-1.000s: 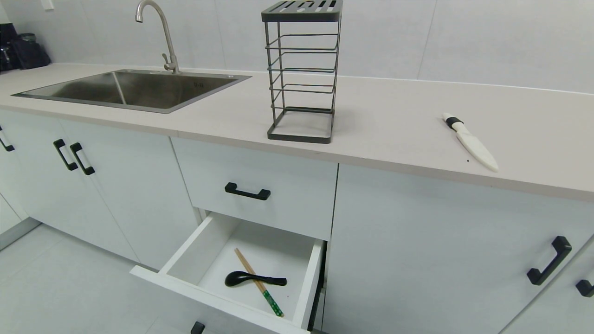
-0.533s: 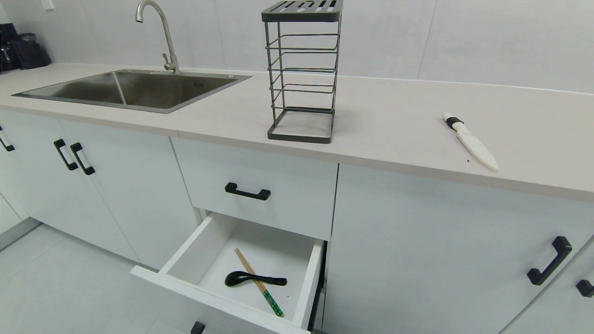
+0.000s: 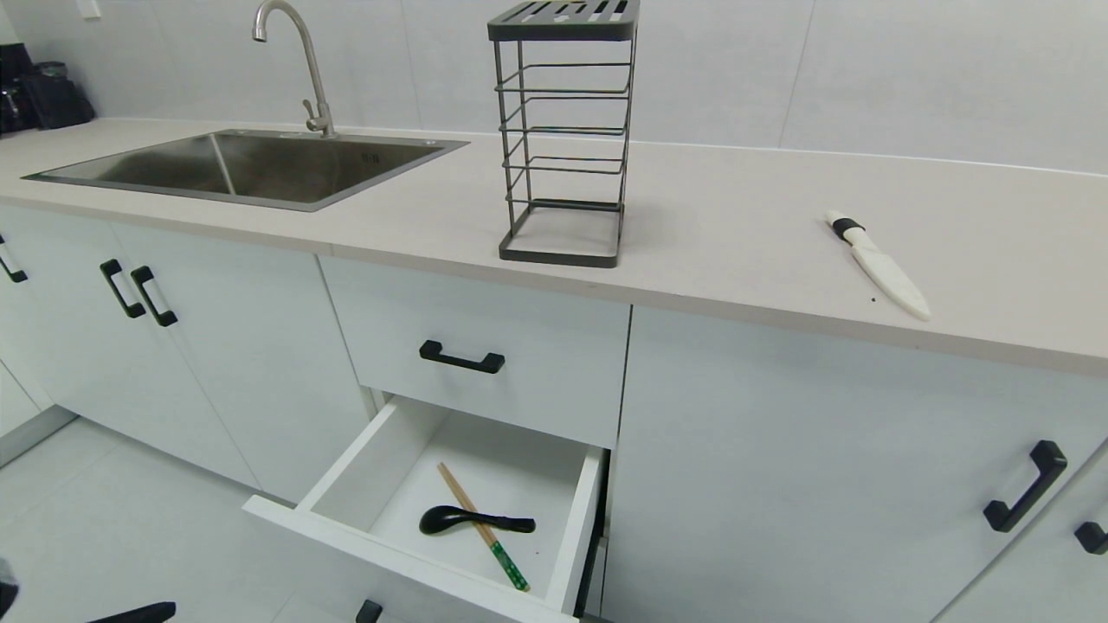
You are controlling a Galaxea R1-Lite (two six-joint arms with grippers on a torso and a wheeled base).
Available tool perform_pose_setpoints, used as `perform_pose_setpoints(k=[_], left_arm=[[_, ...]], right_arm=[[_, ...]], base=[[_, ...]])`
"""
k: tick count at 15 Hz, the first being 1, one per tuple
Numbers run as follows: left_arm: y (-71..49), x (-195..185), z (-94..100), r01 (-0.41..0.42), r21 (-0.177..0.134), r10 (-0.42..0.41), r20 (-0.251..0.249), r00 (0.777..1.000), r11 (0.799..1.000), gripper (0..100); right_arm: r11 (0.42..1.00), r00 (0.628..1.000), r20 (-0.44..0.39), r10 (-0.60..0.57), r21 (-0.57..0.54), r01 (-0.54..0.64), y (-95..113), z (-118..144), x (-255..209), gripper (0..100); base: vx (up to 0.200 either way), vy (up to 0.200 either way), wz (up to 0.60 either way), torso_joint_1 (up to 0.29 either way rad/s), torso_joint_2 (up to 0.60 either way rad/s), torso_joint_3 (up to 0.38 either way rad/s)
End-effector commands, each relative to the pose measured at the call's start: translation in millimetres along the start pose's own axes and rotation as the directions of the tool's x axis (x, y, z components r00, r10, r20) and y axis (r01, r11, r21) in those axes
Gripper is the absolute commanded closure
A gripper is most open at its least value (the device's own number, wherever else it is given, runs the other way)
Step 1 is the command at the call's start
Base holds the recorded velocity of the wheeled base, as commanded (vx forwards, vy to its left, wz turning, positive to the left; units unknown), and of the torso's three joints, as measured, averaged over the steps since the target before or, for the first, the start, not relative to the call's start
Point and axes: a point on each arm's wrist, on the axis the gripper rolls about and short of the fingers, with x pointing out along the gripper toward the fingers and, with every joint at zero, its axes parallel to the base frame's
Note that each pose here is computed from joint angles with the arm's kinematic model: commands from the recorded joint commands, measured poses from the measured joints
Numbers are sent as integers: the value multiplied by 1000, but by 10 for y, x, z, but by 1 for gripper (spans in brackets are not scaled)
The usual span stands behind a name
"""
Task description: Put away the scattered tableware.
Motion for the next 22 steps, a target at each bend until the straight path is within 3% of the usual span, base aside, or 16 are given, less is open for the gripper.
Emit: perform_pose_setpoints(k=[1, 3, 4, 7, 9, 13, 15, 16, 22], left_arm=[[89, 218, 14, 34, -10, -35, -168, 985, 999, 0], [81, 252, -26, 54, 30, -47, -211, 976, 998, 0], [76, 270, -34, 65, 35, -55, -229, 972, 997, 0], [57, 342, -26, 128, 36, -113, -275, 955, 991, 0], [75, 449, -36, 149, 15, -134, -347, 928, 989, 0], [157, 743, 20, 159, 15, -142, -363, 921, 987, 0], [181, 843, -43, 166, 9, -149, -388, 910, 986, 0], [180, 936, -139, 184, 6, -164, -425, 890, 983, 0], [180, 1185, -166, 191, 39, -152, -461, 874, 981, 0]], right_arm=[[1000, 1000, -3, 1, 0, -1, 0, 1, 2, 0], [1000, 1000, -3, 1, 0, -1, 0, 1, 2, 0], [1000, 1000, -3, 1, 0, -1, 0, 1, 2, 0], [1000, 1000, -3, 1, 0, -1, 0, 1, 2, 0], [1000, 1000, -3, 2, 0, -2, 0, 1, 2, 0], [1000, 1000, -3, 1, 0, -1, 0, 1, 2, 0], [1000, 1000, -3, 1, 0, -1, 0, 1, 2, 0], [1000, 1000, -3, 1, 0, -1, 0, 1, 2, 0], [1000, 1000, -3, 1, 0, -1, 0, 1, 2, 0]], base=[[0, 0, 0, 0, 0, 0], [0, 0, 0, 0, 0, 0], [0, 0, 0, 0, 0, 0], [0, 0, 0, 0, 0, 0], [0, 0, 0, 0, 0, 0], [0, 0, 0, 0, 0, 0], [0, 0, 0, 0, 0, 0], [0, 0, 0, 0, 0, 0], [0, 0, 0, 0, 0, 0]])
